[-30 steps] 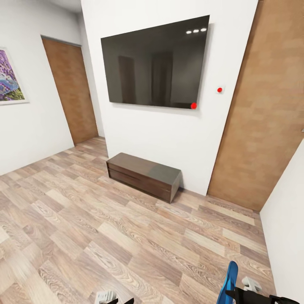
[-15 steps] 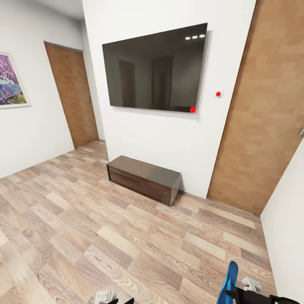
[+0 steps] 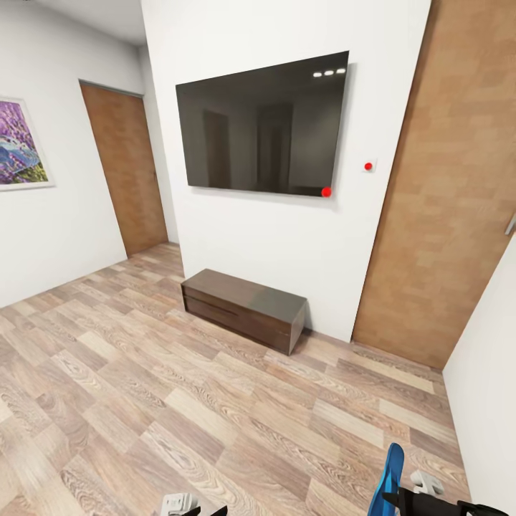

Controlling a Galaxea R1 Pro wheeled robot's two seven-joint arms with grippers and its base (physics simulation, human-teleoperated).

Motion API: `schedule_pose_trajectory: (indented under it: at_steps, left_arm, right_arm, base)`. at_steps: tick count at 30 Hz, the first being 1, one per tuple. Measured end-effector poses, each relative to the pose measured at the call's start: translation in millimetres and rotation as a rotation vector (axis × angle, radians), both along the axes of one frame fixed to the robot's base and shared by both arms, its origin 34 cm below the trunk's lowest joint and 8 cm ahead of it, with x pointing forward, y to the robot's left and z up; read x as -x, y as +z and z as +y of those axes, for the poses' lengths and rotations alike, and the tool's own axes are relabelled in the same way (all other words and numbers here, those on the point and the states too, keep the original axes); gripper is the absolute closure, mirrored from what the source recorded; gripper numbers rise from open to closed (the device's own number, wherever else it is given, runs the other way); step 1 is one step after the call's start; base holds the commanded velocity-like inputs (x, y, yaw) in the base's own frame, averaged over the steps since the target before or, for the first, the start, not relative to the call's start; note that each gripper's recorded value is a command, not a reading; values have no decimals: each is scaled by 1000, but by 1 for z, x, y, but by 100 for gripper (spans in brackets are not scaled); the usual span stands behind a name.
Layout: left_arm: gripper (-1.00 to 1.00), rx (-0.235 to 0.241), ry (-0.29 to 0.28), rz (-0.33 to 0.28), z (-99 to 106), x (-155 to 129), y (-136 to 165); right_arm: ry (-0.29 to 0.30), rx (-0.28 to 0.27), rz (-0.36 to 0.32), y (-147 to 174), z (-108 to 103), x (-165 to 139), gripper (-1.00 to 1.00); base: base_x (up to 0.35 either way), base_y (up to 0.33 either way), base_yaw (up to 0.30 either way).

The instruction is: In the bedroom, move the book from the bed onto either nightstand, and place the two sandals side by side next to the bed.

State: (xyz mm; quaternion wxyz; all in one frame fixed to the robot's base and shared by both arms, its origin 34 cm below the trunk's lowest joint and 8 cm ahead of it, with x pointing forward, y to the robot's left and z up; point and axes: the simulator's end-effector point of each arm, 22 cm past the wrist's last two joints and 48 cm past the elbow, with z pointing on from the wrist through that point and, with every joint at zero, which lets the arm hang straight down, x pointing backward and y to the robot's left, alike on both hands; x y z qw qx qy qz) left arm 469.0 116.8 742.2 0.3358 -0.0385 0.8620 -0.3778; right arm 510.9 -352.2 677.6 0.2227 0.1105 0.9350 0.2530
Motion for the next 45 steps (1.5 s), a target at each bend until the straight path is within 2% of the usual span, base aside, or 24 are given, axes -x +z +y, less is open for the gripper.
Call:
schedule_pose_trajectory:
  at_steps: [10,22,34,45]
  left_arm:
    - [-100,0,0,-3,0,0,1]
    - [-100,-7,9,-38,2,-5,5]
    - [-100,-8,10,-42,2,-6,6]
    - [-100,-8,10,-42,2,-6,5]
  right_arm:
    - [1,1,-3,1,0,-1,100]
    - [1,2,-3,1,0,0,100]
    - [2,4,-1,1,0,0,100]
    - [3,10,-11,1,-1,-2,100]
  base:
    - [35,0,0]
    - [303,0,0]
    - [299,0,0]
    - [97,0,0]
